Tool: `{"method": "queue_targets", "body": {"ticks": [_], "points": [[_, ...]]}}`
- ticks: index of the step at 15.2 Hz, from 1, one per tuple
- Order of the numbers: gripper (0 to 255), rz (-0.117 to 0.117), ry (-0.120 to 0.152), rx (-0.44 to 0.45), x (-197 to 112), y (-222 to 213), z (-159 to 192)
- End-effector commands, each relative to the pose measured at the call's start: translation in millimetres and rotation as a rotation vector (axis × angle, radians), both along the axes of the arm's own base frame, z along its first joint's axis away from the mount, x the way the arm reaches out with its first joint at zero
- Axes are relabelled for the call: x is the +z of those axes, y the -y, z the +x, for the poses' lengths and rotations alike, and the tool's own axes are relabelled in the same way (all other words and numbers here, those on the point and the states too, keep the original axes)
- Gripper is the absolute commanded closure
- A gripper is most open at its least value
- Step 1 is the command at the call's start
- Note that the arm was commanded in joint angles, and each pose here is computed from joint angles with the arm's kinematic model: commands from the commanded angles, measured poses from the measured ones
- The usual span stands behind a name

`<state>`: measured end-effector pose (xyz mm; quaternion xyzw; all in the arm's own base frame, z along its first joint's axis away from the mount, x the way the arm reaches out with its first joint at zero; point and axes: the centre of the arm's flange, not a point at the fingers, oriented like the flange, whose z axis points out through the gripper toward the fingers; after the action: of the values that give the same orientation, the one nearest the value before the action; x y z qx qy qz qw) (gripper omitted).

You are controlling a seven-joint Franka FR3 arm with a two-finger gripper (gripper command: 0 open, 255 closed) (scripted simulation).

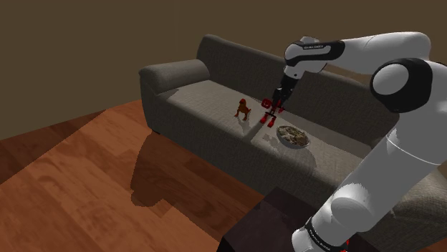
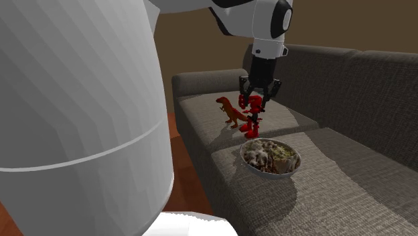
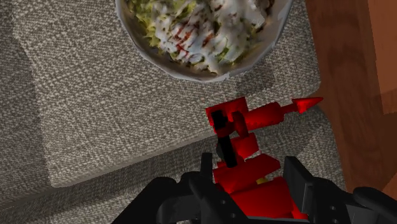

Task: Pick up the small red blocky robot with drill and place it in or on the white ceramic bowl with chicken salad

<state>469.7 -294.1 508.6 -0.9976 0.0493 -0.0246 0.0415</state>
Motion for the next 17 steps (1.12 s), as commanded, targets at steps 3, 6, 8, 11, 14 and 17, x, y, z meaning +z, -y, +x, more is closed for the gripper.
{"method": "queue_targets", "body": {"ticks": [3, 6, 8, 11, 14, 17], "points": [[255, 0.0, 0.0, 0.0, 21.4, 0.0, -0.1], [255, 0.0, 0.0, 0.0, 37.3, 0.0, -0.1], [255, 0.0, 0.0, 0.0, 47.8, 0.0, -0.1], [255, 0.0, 0.0, 0.0, 63.7, 0.0, -0.1], [255, 0.0, 0.0, 0.0, 79.5, 0.0, -0.1], [255, 0.0, 0.0, 0.0, 95.3, 0.0, -0.1]]}}
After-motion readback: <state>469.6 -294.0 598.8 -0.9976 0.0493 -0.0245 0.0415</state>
